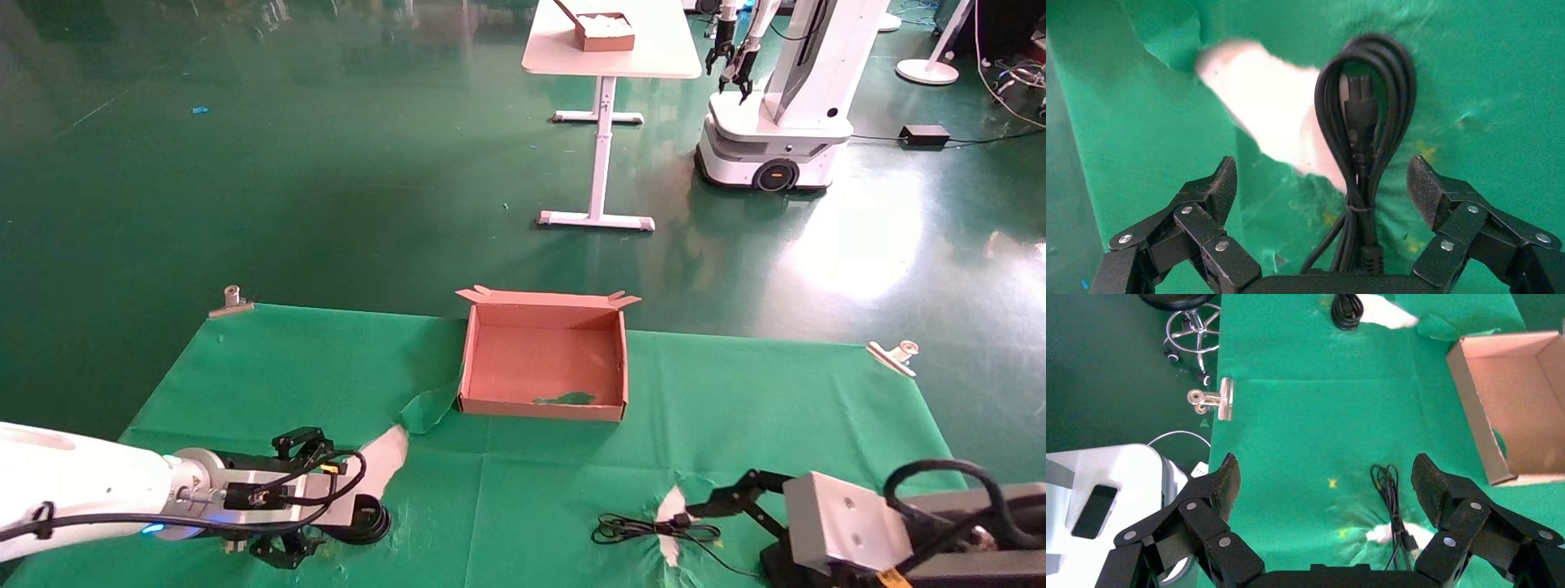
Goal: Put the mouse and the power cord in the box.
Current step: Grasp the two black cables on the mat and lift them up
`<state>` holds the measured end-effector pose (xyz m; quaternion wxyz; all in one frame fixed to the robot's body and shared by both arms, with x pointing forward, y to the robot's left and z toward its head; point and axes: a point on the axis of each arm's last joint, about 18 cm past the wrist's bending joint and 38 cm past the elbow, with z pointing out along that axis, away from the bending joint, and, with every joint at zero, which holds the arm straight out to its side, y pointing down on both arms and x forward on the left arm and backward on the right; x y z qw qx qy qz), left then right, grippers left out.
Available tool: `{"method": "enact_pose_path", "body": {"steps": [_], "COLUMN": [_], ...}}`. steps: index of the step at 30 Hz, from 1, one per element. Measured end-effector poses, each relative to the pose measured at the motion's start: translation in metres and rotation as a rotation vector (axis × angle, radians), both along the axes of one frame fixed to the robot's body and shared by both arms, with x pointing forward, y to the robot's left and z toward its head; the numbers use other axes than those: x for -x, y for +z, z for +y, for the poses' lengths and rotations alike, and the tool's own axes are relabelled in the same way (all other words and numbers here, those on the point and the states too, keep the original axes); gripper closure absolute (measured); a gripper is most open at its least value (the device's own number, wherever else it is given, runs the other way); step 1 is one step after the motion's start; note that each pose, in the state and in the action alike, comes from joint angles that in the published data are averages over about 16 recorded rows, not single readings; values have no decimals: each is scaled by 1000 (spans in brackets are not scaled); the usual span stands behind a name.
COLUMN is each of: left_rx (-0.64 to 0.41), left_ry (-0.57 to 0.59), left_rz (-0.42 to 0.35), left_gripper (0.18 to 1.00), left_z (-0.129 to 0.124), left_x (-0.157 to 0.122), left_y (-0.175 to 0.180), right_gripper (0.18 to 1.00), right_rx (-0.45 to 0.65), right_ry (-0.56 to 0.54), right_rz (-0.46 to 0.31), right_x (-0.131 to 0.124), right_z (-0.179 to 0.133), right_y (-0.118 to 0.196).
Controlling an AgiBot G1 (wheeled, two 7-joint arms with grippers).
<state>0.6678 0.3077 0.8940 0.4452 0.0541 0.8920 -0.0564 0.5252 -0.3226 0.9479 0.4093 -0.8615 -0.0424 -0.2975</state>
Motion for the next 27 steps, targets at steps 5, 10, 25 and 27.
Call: {"method": "enact_pose_path", "body": {"steps": [5, 10, 25, 27], "left_rx": [-21, -28, -6, -5], "left_ry": [26, 45, 53, 51], "left_rz": [-6, -7, -1, 0], "left_gripper": [184, 184, 184, 184], "left_z": [2, 3, 6, 6], "left_x": [-10, -18, -27, -28], "left_y": [-3, -5, -7, -7], "right_gripper": [178, 178, 178, 178], "right_rx": [-2, 0, 59, 90], "right_ry": [-4, -7, -28, -35], "right_rz": [1, 3, 16, 13], "right_x": [1, 1, -7, -13], "right_z": [-1, -2, -1, 0], "right_y": [0, 0, -8, -11]}}
